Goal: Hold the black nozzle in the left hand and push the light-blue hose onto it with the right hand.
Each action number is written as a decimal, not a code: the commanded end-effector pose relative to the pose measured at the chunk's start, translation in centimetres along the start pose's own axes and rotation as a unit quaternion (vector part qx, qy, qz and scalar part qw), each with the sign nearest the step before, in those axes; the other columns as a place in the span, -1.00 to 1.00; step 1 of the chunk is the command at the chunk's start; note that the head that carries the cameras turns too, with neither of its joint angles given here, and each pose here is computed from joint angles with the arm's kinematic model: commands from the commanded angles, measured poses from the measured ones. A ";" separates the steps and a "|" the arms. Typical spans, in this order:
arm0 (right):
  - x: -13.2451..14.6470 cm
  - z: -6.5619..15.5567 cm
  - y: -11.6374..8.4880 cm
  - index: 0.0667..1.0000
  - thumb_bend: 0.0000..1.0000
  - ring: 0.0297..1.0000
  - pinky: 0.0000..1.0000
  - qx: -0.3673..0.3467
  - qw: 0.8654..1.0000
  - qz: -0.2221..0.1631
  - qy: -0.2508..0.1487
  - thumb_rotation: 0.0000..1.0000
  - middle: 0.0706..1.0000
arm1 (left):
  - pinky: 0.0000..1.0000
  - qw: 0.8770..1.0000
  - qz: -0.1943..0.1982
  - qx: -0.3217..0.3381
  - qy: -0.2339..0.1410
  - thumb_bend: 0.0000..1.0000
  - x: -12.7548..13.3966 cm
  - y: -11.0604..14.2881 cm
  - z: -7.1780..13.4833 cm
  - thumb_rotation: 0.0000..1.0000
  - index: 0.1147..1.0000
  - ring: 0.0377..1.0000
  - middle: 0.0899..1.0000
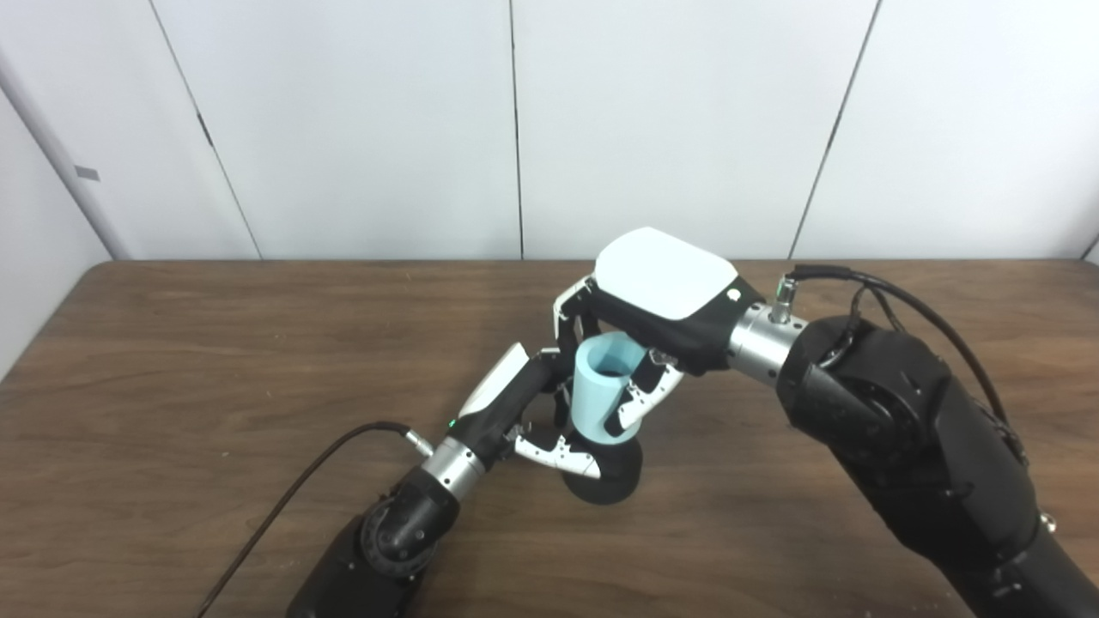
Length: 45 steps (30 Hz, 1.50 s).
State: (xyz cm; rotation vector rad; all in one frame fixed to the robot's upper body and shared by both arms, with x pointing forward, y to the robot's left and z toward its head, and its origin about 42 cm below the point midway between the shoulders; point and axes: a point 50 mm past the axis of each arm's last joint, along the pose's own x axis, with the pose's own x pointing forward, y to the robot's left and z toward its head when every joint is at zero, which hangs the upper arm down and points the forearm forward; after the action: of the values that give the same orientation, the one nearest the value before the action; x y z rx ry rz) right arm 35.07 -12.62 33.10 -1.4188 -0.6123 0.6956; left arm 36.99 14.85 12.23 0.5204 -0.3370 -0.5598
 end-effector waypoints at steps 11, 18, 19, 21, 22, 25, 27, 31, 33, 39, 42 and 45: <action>0.2 0.9 3.8 -0.15 0.05 -0.13 -0.21 -0.009 0.997 0.074 -0.008 -1.00 -0.07 | -0.64 0.993 -0.065 -0.010 0.097 0.05 -4.2 -3.7 -3.5 -0.84 -0.17 -0.54 -0.46; 0.6 0.8 4.3 -0.10 0.06 -0.22 -0.29 -0.012 0.996 0.085 -0.009 -1.00 -0.13 | -0.64 0.993 -0.066 -0.008 0.094 0.05 -4.1 -3.7 -3.5 -0.84 -0.17 -0.54 -0.46; 0.6 0.7 4.4 -0.08 0.06 -0.23 -0.32 -0.012 0.996 0.087 -0.009 -1.00 -0.15 | -0.64 0.993 -0.066 -0.007 0.094 0.05 -4.1 -3.7 -3.5 -0.84 -0.17 -0.54 -0.45; 0.6 0.7 4.5 -0.08 0.06 -0.20 -0.31 -0.012 0.996 0.090 -0.009 -1.00 -0.15 | -0.64 0.993 -0.066 -0.007 0.094 0.05 -4.1 -3.7 -3.5 -0.84 -0.17 -0.54 -0.45; 0.6 0.7 4.5 -0.07 0.06 -0.19 -0.30 -0.012 0.996 0.091 -0.009 -1.00 -0.16 | -0.64 0.993 -0.067 -0.007 0.093 0.05 -4.1 -3.7 -3.5 -0.84 -0.17 -0.54 -0.45; 0.6 0.8 4.6 -0.04 0.05 -0.16 -0.28 -0.012 0.996 0.092 -0.009 -1.00 -0.17 | -0.64 0.993 -0.067 -0.007 0.094 0.05 -4.1 -3.8 -3.6 -0.84 -0.17 -0.54 -0.45; 0.5 0.8 4.5 -0.03 0.05 -0.20 -0.32 -0.010 0.996 0.093 -0.008 -1.00 -0.18 | -0.64 0.993 -0.066 -0.007 0.093 0.05 -4.1 -3.7 -3.6 -0.84 -0.17 -0.54 -0.45; 0.5 0.7 4.2 -0.01 0.04 -0.32 -0.45 -0.008 0.996 0.091 -0.007 -1.00 -0.23 | -0.64 0.993 -0.067 -0.006 0.093 0.05 -4.2 -3.7 -3.6 -0.84 -0.17 -0.54 -0.45; 0.5 0.7 4.0 -0.04 0.05 -0.30 -0.42 -0.009 0.996 0.090 -0.007 -1.00 -0.20 | -0.64 0.993 -0.067 -0.006 0.093 0.05 -4.2 -3.8 -3.6 -0.84 -0.17 -0.54 -0.45; 0.6 0.6 3.8 -0.04 0.05 -0.11 -0.21 -0.012 0.998 0.068 -0.014 -0.99 -0.15 | -0.64 0.993 -0.068 -0.008 0.095 0.05 -4.1 -3.8 -3.6 -0.84 -0.17 -0.54 -0.45; 0.4 0.5 3.8 0.15 0.39 -0.04 -0.17 -0.018 0.998 0.049 -0.023 -0.65 0.10 | -0.64 0.993 -0.069 -0.007 0.097 0.05 -4.0 -3.9 -3.6 -0.84 -0.17 -0.54 -0.45; 0.2 0.4 3.8 0.27 0.63 0.04 -0.11 -0.025 0.999 0.027 -0.031 -0.53 0.21 | -0.64 0.993 -0.070 -0.007 0.097 0.05 -4.0 -3.9 -3.5 -0.84 -0.17 -0.54 -0.45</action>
State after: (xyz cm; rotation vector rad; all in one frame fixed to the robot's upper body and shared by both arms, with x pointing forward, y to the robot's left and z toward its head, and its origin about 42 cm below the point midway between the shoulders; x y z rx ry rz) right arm 34.59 -11.98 30.47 -1.4573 -0.6670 0.7267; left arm 36.91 14.75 12.23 0.5192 -0.3365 -0.5661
